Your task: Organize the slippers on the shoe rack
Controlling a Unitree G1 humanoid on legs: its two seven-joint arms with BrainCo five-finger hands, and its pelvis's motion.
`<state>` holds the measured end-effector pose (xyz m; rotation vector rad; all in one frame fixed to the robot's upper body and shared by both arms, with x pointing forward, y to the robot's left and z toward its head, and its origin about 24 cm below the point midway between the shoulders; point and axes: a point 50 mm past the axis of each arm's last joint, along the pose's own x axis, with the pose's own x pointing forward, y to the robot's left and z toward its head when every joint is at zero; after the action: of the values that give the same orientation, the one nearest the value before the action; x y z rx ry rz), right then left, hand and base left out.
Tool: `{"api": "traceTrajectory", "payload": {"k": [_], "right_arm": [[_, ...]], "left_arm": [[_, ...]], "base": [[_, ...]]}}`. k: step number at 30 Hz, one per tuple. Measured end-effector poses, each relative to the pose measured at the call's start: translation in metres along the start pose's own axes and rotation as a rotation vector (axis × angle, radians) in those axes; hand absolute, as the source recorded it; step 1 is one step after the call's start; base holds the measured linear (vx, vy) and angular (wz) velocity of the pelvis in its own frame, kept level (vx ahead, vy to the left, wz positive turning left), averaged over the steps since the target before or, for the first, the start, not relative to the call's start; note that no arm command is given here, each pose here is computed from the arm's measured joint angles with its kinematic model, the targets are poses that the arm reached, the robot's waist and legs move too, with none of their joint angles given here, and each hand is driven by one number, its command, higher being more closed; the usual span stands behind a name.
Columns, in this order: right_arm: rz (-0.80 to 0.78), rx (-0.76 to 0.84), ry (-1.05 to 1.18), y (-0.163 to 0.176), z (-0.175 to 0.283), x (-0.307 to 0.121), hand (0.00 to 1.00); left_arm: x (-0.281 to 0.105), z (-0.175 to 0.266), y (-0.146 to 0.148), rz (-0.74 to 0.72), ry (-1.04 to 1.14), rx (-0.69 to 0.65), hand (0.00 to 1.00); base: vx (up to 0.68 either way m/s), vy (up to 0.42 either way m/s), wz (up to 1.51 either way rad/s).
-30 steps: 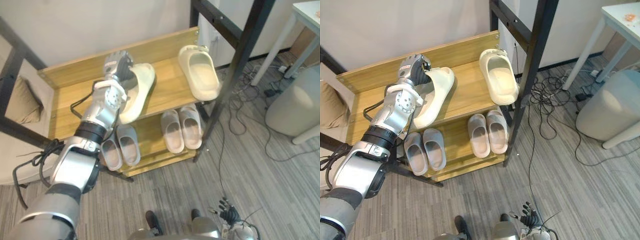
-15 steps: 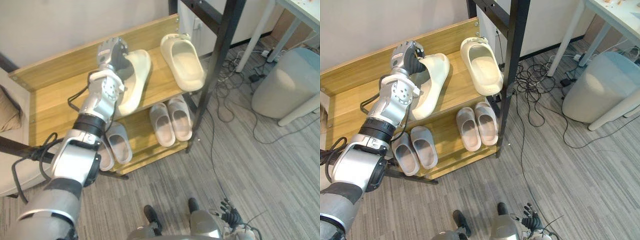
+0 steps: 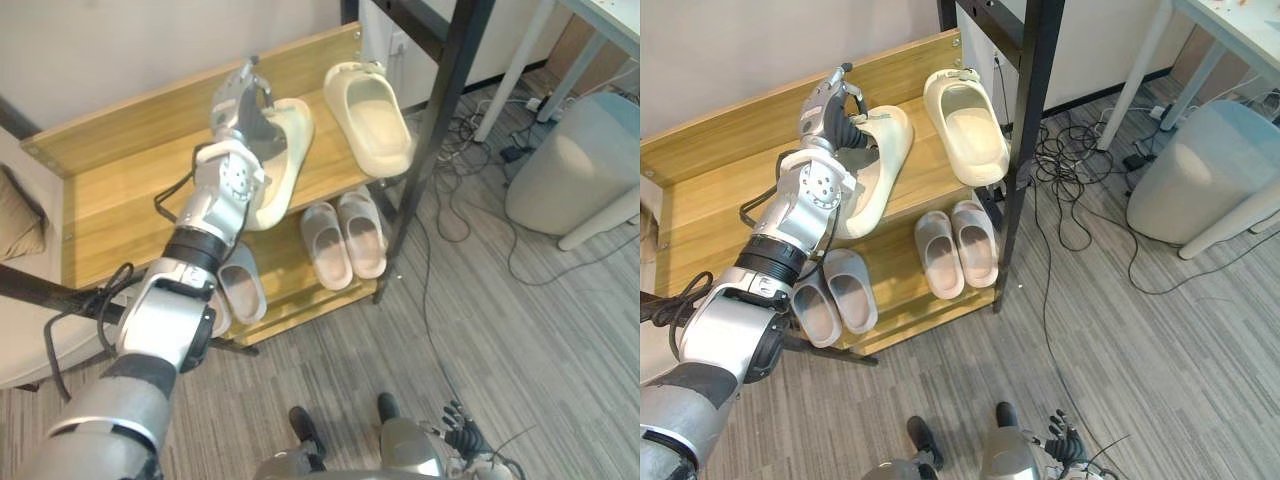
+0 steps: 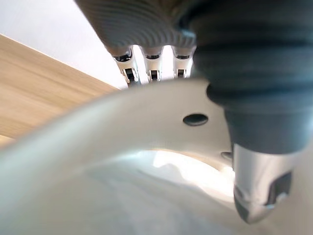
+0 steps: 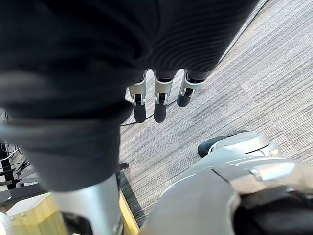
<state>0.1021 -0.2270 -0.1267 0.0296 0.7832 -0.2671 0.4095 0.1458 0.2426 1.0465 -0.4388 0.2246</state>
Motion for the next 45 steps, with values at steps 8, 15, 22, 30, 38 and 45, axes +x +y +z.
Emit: {"api": "traceTrajectory", "payload": {"k": [8,15,22,30,38,45], "right_arm": [[0.001,-0.002,0.004,0.0,-0.001,0.0,0.0],[0.006,-0.009,0.006,0.0,-0.001,0.0,0.0],[0.015,-0.017,0.014,0.002,-0.003,0.0,0.0],[0.011,-0.022,0.037,0.001,-0.008,0.0,0.0],[0.024,-0.054,0.073,0.004,-0.014,-0.001,0.0],[0.042,-0.092,0.075,0.008,-0.014,-0.001,0.0]], "left_arm": [[-0.001,0.008,-0.008,-0.018,-0.004,-0.063,0.0],[-0.001,0.008,-0.008,-0.016,-0.004,-0.084,0.0],[-0.01,0.001,-0.01,-0.005,0.006,-0.141,0.0],[-0.039,-0.03,-0.021,0.012,0.111,-0.441,0.0],[-0.084,-0.054,-0.054,-0.035,0.263,-0.827,0.0],[-0.101,-0.054,-0.056,-0.031,0.247,-0.916,0.0]], "base": [[-0.04,0.007,0.11],[-0.04,0.007,0.05],[-0.04,-0.007,0.14],[-0.02,-0.007,0.05],[0.0,-0.002,0.08],[0.0,0.0,0.0]]}}
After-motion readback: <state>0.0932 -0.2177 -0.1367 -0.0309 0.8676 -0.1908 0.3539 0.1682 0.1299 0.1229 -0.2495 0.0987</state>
